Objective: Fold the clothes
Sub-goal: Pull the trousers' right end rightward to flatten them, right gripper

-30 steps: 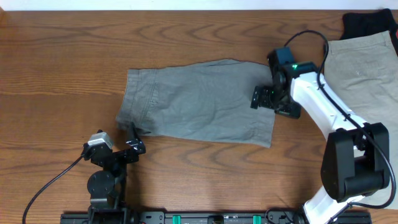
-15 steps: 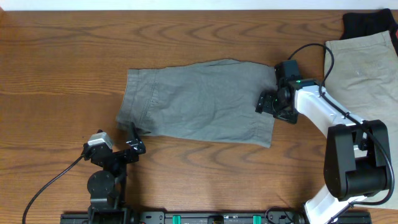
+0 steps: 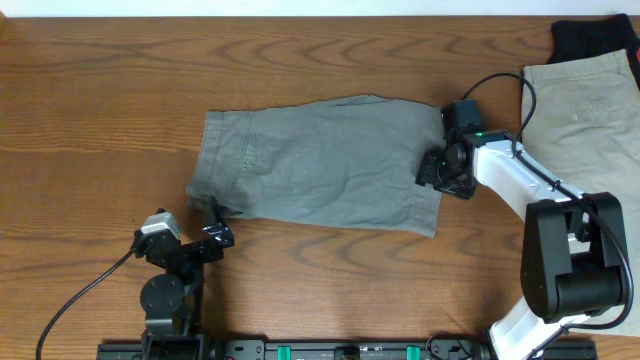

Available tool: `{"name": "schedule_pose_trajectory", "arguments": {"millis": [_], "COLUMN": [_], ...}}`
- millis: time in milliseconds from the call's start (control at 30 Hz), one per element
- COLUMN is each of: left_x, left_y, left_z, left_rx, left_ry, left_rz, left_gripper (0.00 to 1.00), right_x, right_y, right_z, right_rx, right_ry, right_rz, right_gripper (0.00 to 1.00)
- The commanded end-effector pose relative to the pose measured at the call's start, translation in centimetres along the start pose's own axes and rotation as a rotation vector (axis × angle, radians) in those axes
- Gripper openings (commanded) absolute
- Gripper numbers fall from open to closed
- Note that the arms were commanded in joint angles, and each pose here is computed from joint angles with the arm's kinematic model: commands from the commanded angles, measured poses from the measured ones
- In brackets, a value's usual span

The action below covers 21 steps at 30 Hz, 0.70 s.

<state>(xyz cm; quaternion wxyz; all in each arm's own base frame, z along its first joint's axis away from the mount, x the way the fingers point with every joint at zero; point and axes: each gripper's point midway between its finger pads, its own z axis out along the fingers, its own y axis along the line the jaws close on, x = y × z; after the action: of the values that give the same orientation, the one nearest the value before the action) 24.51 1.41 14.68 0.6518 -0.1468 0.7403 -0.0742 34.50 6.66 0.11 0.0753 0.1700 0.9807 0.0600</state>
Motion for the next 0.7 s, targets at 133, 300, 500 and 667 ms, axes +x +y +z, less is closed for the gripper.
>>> {"name": "schedule_pose_trajectory", "arguments": {"millis": [133,300,500,667], "left_x": [1.7,1.7,1.7,1.7], "left_y": [0.8,0.8,0.8,0.8], "left_z": [0.2,0.2,0.2,0.2], "left_rx": [-0.029,-0.029,-0.029,-0.029], "left_ry": [0.047,0.047,0.047,0.047], "left_rz": [0.02,0.02,0.02,0.02], "left_gripper": [0.98,0.98,0.98,0.98], "right_x": [0.6,-0.3,-3.0,-6.1], "right_y": [-0.5,-0.9,-1.7,-3.1], "right_z": [1.4,1.7,1.4,-0.1], "right_rx": [0.011,0.004,-0.018,-0.018], "right_ry": [0.026,0.005,-0.071,-0.133], "right_rz": [0.011,0.036,0.038,0.048], "right_gripper": [0.42,0.01,0.01,0.01]}}
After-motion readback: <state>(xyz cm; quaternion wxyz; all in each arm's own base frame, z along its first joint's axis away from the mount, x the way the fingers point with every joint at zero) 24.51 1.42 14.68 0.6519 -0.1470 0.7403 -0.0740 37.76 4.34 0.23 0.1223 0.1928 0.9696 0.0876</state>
